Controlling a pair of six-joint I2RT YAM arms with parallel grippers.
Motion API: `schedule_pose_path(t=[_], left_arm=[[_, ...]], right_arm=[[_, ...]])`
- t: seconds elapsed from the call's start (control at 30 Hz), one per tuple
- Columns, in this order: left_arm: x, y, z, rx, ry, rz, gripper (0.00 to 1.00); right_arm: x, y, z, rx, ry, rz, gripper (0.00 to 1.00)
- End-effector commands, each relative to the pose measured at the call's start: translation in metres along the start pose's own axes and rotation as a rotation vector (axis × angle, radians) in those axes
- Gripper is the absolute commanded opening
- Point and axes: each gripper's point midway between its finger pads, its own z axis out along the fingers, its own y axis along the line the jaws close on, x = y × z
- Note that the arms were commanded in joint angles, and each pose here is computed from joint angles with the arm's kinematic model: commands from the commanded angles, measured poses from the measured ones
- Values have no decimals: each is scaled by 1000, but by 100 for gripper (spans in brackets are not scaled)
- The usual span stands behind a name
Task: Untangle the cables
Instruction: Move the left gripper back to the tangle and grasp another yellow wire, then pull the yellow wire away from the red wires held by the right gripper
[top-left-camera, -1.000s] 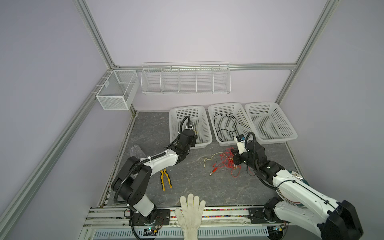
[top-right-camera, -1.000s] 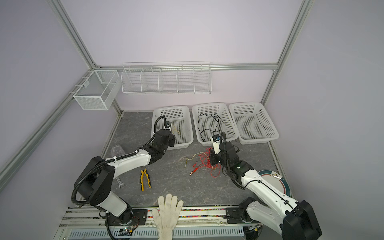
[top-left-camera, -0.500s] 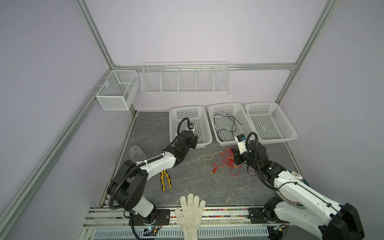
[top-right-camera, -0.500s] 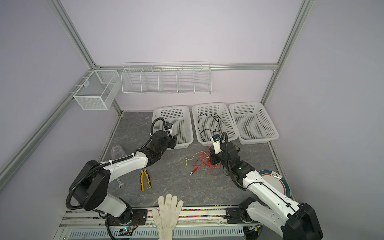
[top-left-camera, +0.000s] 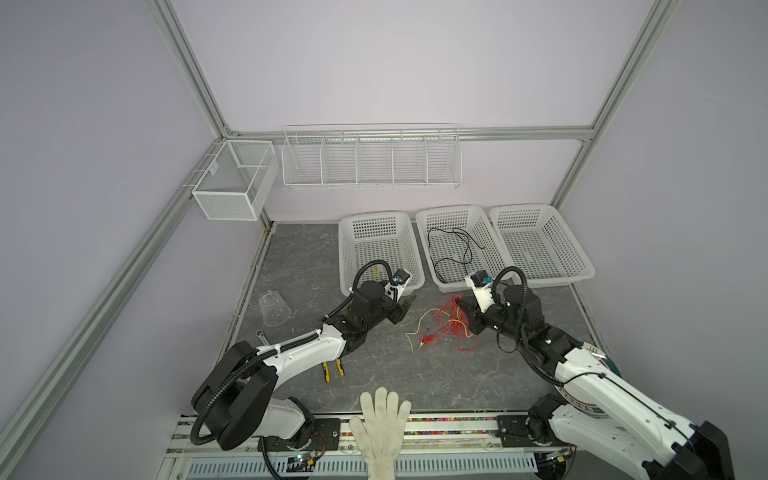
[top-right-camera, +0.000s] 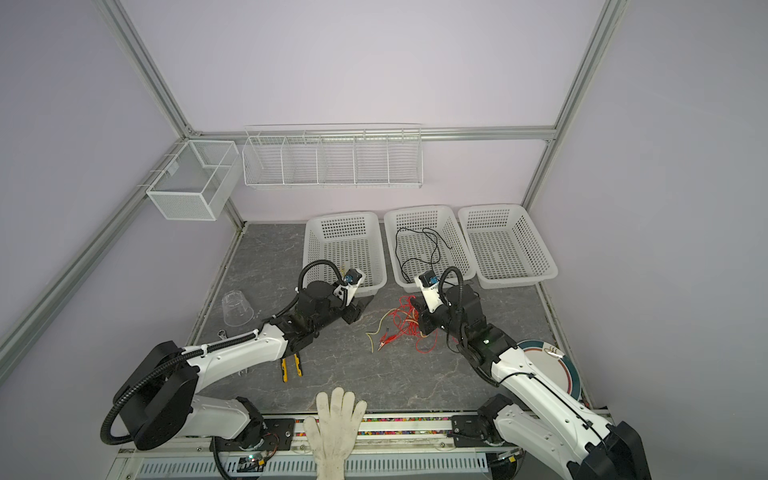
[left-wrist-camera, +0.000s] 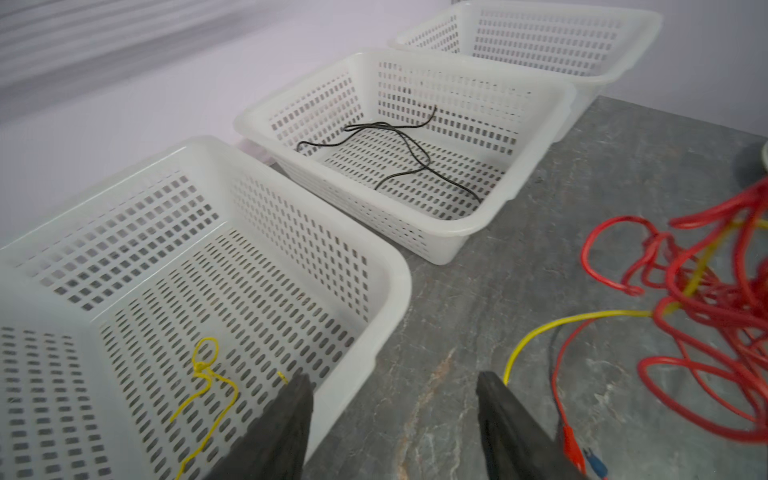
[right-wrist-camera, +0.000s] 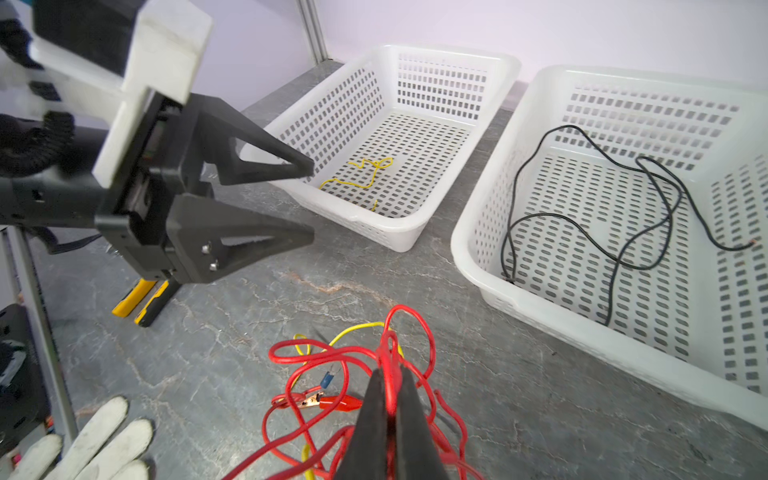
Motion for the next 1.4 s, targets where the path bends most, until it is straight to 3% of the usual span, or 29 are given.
schedule_pose_path(t=[0.0,0.23,0.7,0.9,1.1,1.27,1.37], left_arm=[[-5,-14,-4,75,-49,30,63],[-8,-36,-10,195,-109,22,63],[-3,-66,7,323,-111,14,62],[-3,-69,19,262,-121,82,61],[-12,-59,21,197,-176,87,44],[-13,-56,18,173,-183,89,1],[-11,-52,17,153,-166,83,0]], right_arm=[[-33,18,-10,-79,-93,-66,6],[-50,26,-18,-113,-134,-95,6],[-75,39,-26,-179,-203,-114,6],[-77,43,-28,-201,-210,-106,6],[-76,42,-28,-195,-210,-102,6],[-73,25,-24,-98,-193,-75,6],[-67,7,-18,-3,-173,-45,6]])
